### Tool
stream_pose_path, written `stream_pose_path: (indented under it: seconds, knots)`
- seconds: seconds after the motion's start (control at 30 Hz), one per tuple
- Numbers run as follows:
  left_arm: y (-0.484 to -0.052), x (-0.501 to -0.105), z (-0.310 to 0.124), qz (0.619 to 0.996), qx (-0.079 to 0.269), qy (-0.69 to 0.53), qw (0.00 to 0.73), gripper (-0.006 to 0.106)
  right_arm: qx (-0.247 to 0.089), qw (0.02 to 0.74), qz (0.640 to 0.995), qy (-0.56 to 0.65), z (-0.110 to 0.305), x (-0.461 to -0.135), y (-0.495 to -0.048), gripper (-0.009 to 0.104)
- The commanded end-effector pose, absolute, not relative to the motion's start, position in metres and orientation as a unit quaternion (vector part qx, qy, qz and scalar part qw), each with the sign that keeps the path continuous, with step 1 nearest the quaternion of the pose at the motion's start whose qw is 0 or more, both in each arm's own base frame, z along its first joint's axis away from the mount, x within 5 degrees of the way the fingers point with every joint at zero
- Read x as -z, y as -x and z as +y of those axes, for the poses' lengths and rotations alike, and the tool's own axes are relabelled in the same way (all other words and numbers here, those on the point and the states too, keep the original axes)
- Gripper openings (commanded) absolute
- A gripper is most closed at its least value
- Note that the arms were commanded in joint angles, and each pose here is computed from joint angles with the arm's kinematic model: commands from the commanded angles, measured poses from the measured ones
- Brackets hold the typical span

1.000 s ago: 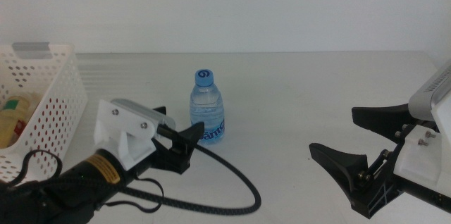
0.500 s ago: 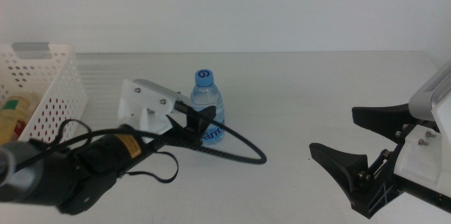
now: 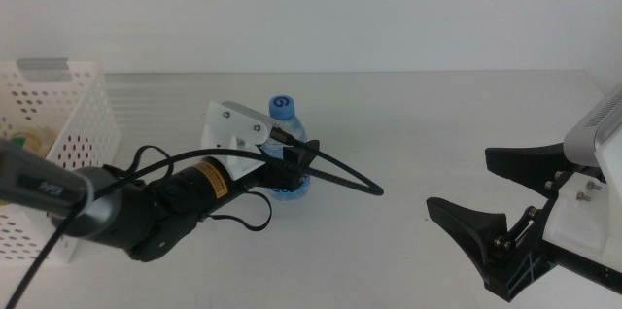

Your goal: Use arms to grab the bottles and put them into the dustbin to the left of the table.

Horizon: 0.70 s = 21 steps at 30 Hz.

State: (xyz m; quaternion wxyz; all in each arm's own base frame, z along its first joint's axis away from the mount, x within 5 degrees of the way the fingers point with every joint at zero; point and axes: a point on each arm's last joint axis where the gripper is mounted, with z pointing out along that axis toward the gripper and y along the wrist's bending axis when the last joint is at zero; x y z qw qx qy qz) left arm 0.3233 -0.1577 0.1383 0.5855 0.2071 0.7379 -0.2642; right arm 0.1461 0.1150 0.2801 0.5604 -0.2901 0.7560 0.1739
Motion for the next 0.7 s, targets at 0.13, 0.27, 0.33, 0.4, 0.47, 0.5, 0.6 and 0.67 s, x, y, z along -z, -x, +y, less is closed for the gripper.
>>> stream_pose_path:
  seconds: [0.13,0.27,0.33,0.4,0.47,0.5,0.6,0.67]
  knots:
    - [-0.340,-0.157,-0.164,0.692,0.287,-0.188,0.634,0.087,-0.182,0.601,0.724,0.285,0.116,-0.296,-0.147,0.087]
    - [-0.342,-0.150,-0.165,0.694,0.289,-0.187,0.632,0.087,-0.182,0.601,0.724,0.285,0.116,-0.296,-0.147,0.087]
    - [-0.342,-0.150,-0.165,0.694,0.289,-0.189,0.632,0.083,-0.182,0.601,0.724,0.285,0.116,-0.296,-0.147,0.087]
    - [-0.341,-0.152,-0.166,0.690,0.291,-0.191,0.635,0.076,-0.182,0.601,0.724,0.285,0.116,-0.296,-0.147,0.087]
    - [-0.342,-0.152,-0.165,0.690,0.290,-0.186,0.636,0.063,-0.182,0.601,0.724,0.285,0.116,-0.296,-0.147,0.087]
    - [-0.342,-0.152,-0.165,0.693,0.289,-0.184,0.635,0.054,-0.182,0.601,0.724,0.285,0.116,-0.296,-0.147,0.087]
    - [-0.340,-0.151,-0.163,0.707,0.280,-0.187,0.622,0.027,-0.182,0.601,0.724,0.285,0.116,-0.296,-0.147,0.087]
    - [-0.336,-0.154,-0.160,0.720,0.270,-0.183,0.613,0.011,-0.182,0.601,0.725,0.285,0.116,-0.296,-0.147,0.087]
